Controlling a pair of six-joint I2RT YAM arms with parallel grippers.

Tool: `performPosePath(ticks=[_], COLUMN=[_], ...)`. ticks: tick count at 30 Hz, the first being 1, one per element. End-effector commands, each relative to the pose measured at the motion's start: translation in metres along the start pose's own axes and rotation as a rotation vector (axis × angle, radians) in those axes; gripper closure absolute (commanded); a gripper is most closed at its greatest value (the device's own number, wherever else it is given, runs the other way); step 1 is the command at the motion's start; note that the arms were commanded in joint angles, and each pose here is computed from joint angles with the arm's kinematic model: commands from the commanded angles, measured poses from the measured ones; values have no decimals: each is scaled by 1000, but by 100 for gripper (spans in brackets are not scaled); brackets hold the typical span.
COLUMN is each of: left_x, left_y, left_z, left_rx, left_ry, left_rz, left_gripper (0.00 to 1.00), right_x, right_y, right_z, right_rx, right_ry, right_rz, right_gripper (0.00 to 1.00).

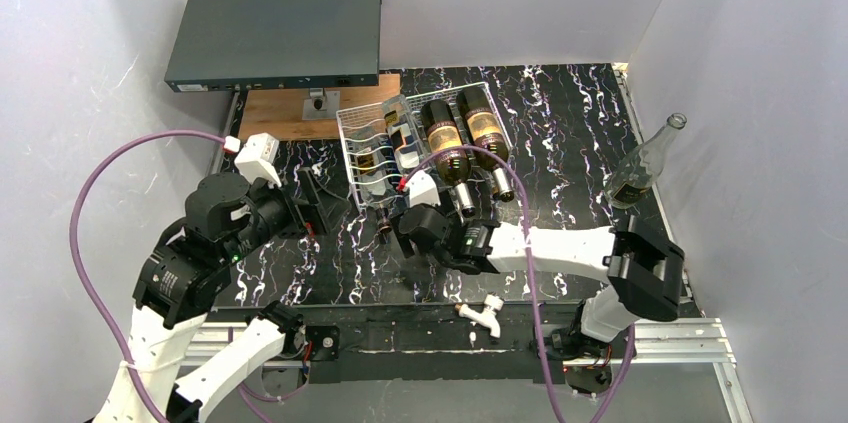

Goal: Put the wine bottle on the wine rack

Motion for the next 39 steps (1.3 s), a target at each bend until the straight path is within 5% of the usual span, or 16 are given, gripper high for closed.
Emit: performPosePath(ticks=[1,9,16,29,39], left_x=[4,5,8,5,8], left_y=[3,3,3,5,5], left_z=[0,1,0,-1,-2], left_rx=[3,3,-2,-2,12], left_ry=[-1,-3,3,13,30], left_rz=[20,21,27,32,47], left_gripper=[2,2,2,2,2], right_x=[-34,-82,-113,-122,-146], right_y=[-43,-103,-164,-239,-233], right_z=[13,10,-19,-183,-297], right_rx=[63,37,17,283,525], right_ry=[-107,-146,29,538,880], right_rz=[-65,-199,-384,-482,-496], right_gripper=[11,8,2,2,2])
Point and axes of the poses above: each gripper's point midway between its finger pads, its own x axis out along the fingers, its own z axis along the line the jaws close on, y = z × x, the point moved 7 cm from there along -x, back along the fingers, and after that the axes turned 15 degrees about x, right-handed, at the moved point
